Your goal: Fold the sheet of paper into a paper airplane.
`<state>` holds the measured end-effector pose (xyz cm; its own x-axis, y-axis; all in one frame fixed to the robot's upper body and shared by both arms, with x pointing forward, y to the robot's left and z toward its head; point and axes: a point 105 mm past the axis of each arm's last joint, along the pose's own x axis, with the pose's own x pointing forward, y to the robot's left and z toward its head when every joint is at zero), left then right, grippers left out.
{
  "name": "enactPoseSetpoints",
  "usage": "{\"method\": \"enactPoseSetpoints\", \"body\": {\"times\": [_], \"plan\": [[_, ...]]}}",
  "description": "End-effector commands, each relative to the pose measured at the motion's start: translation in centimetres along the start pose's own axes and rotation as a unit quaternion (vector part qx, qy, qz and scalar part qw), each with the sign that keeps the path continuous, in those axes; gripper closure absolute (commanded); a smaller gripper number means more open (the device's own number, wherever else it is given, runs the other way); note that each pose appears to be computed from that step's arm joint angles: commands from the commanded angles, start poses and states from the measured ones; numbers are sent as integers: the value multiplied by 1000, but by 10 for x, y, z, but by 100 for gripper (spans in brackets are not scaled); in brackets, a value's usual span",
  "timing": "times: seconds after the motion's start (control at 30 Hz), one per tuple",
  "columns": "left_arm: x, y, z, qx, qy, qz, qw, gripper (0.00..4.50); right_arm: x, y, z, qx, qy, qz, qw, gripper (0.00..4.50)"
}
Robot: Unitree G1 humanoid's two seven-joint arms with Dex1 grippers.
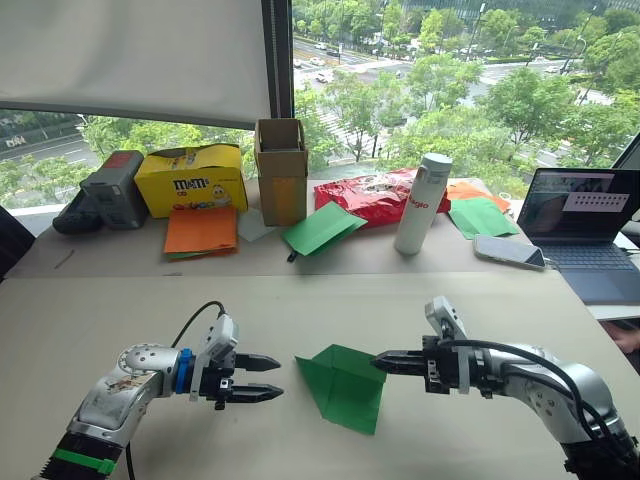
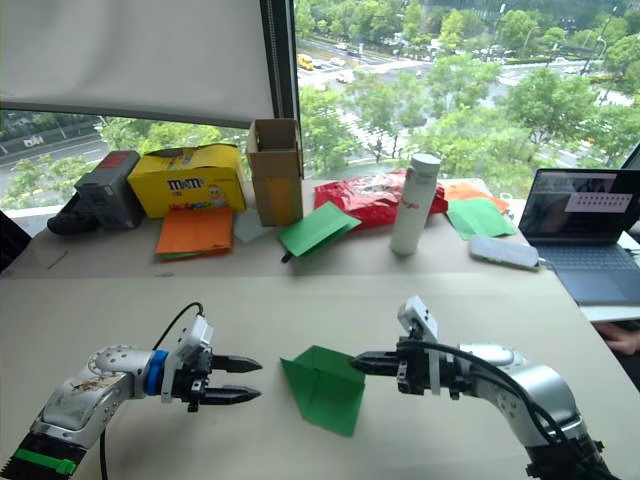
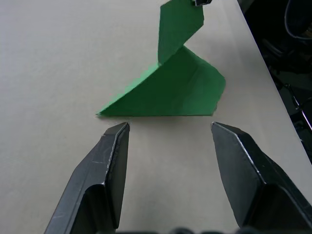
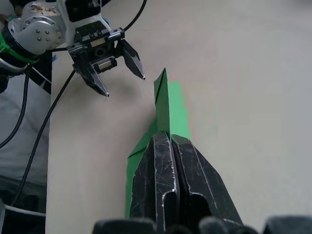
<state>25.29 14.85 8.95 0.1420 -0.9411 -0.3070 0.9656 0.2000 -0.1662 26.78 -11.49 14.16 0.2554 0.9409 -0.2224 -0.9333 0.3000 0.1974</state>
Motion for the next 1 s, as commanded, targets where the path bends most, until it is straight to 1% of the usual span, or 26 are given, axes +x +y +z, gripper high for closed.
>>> {"method": "enactPoseSetpoints", "body": {"times": [0.03,0.1,0.13,0.17,0.23,0.3,0.37,0.4,0.43,0.47,0.53,0.57,0.6,0.63,0.7,0.73,0.8,0.87,0.9,0.97,1.0], "plan": [[-1,-3,10,12,-11,-6,1000,170,-2,-9,41,-122,-24,-17,992,446],[-1,-2,8,17,-10,-2,1000,170,2,-12,56,-218,-11,-28,975,446],[-2,-2,8,17,-10,-1,1000,170,4,-13,63,-285,-2,-34,958,446],[-2,-2,8,14,-11,-1,1000,170,7,-12,65,-353,16,-33,935,446],[-2,-3,7,10,-12,-1,1000,170,11,-10,63,-451,40,-32,891,446],[-3,-3,8,9,-12,0,1000,170,18,0,39,-546,65,-7,835,446],[-4,-1,9,9,-13,3,1000,170,22,12,15,-640,71,8,765,446],[-4,-1,9,8,-14,4,1000,170,23,14,4,-666,73,13,743,446],[-4,-1,9,8,-15,4,1000,170,24,17,-4,-679,68,15,730,446],[-4,-2,10,7,-16,2,1000,170,25,19,-11,-683,59,9,728,446],[-5,-4,13,-1,-23,-4,1000,170,25,21,-26,-680,54,6,731,446],[-6,-6,16,-8,-31,-12,999,170,24,23,-36,-669,56,10,741,389],[-6,-7,18,-14,-36,-18,999,170,23,25,-42,-662,59,13,747,361],[-7,-8,20,-21,-41,-22,999,170,22,27,-43,-658,55,12,751,323],[-7,-12,24,-27,-46,-36,998,170,18,28,-38,-652,53,-4,757,259],[-6,-15,27,-26,-53,-41,997,170,11,27,-35,-640,57,-17,766,219],[1,-17,34,-27,-74,-45,996,170,-4,27,-34,-614,72,-36,785,156],[8,-17,38,-27,-91,-42,995,170,-18,26,-36,-593,86,-48,799,156],[13,-14,40,-25,-100,-32,994,195,-26,23,-37,-577,91,-60,810,171],[23,-13,38,-30,-104,-25,994,259,-40,16,-38,-538,101,-79,833,242],[27,-12,36,-30,-102,-24,994,289,-43,14,-38,-525,102,-86,840,272]]}}
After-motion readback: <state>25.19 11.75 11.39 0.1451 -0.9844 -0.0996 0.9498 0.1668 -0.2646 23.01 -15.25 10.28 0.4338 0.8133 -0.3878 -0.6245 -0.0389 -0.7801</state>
